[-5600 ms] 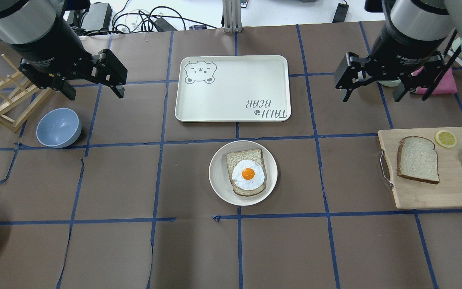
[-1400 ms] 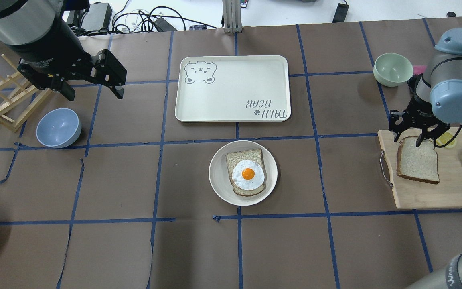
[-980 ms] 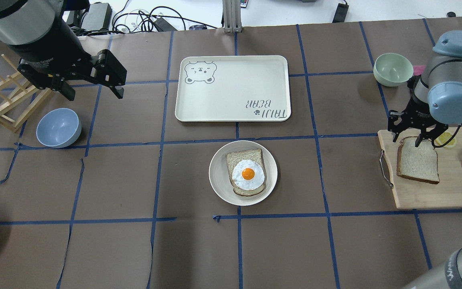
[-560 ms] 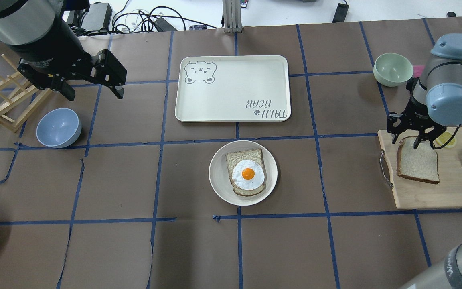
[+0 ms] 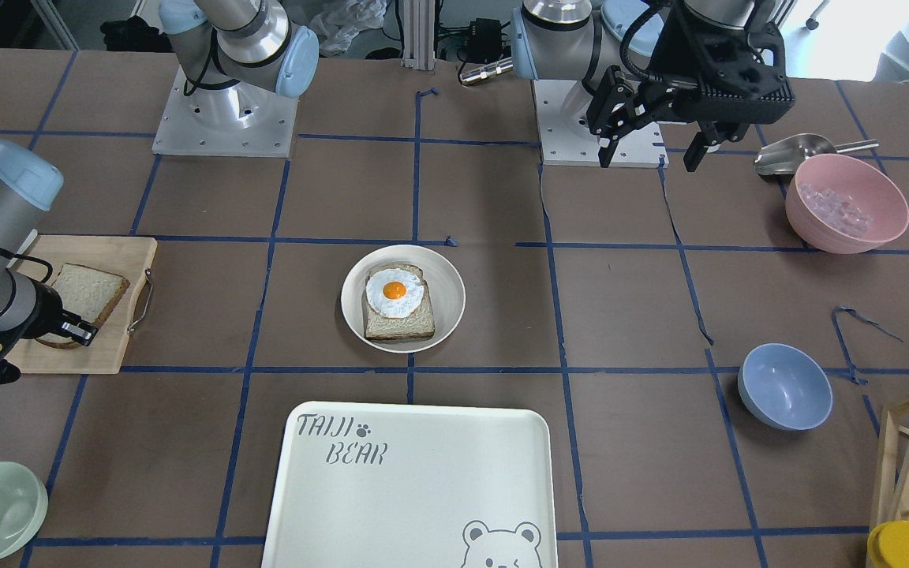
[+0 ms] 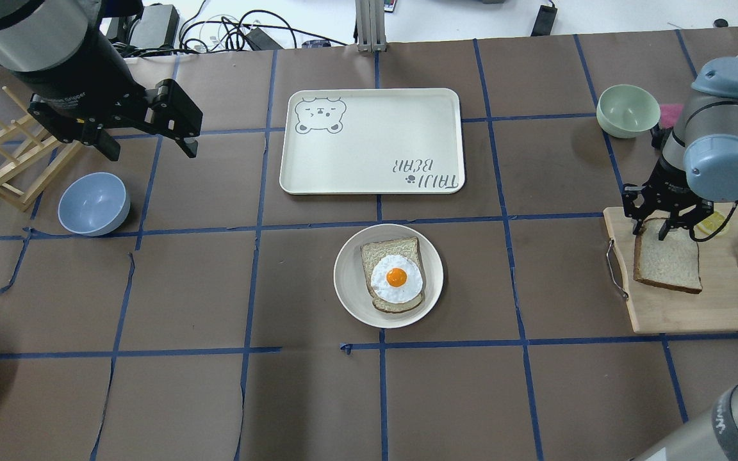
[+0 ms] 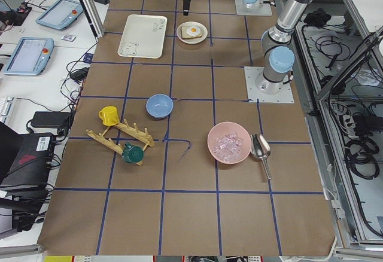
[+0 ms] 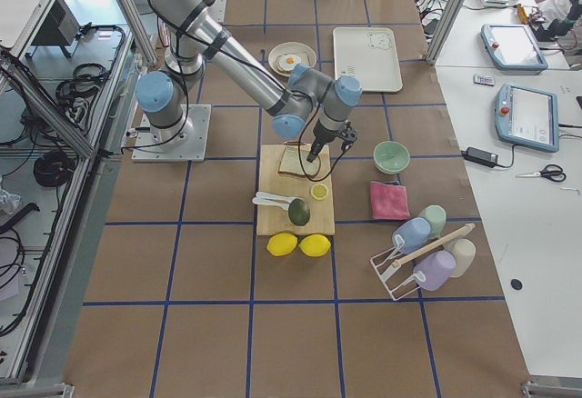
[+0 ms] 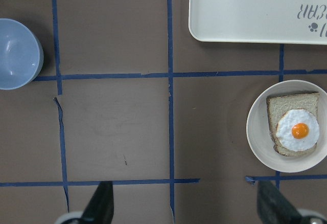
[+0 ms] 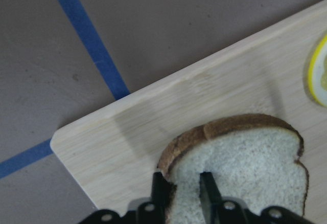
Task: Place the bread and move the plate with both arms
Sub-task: 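Close the right gripper on the bread slice's edge and lift it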
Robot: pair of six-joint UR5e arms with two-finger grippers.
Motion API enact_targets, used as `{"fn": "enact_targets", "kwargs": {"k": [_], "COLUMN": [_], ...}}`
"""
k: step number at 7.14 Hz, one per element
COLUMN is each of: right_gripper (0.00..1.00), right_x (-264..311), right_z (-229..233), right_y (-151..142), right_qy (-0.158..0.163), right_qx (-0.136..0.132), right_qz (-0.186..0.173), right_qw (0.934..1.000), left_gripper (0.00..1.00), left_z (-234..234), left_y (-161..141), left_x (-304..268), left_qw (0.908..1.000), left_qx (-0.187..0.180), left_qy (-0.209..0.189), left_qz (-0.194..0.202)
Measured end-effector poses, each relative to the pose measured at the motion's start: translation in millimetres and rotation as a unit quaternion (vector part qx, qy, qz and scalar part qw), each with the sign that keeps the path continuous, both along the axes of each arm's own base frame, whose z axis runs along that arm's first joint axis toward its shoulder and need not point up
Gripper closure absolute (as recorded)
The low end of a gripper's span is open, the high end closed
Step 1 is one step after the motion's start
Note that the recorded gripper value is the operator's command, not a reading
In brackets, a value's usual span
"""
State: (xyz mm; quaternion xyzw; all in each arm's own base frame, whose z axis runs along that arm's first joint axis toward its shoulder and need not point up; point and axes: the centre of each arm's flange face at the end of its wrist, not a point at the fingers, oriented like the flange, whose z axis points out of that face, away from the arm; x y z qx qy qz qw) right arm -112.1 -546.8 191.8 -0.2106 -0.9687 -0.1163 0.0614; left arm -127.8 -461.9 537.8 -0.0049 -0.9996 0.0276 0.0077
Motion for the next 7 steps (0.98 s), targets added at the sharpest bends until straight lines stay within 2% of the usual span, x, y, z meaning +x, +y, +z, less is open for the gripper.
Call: {"fn": "enact_targets", "kwargs": {"k": [5, 7], "right_gripper": [1.00, 1.00], "right_x": [0, 12], "right_z": [16, 45], "right_y": [2, 9], "right_qy": [-0.002, -0.009], "right_qx": [0.004, 0.015], "right_qz": [0.009, 0.011], "right_qw": [0.9999, 0.9998], "left_gripper": [0.00, 0.00], "left_z": [0, 0], "left_y": [0, 0], "left_x": [0, 0], "left_qw": [1.0000, 1.0000], "left_qx": [0.000, -0.001], "left_qy": [0.000, 0.001], "left_qz": [0.000, 0.000]}}
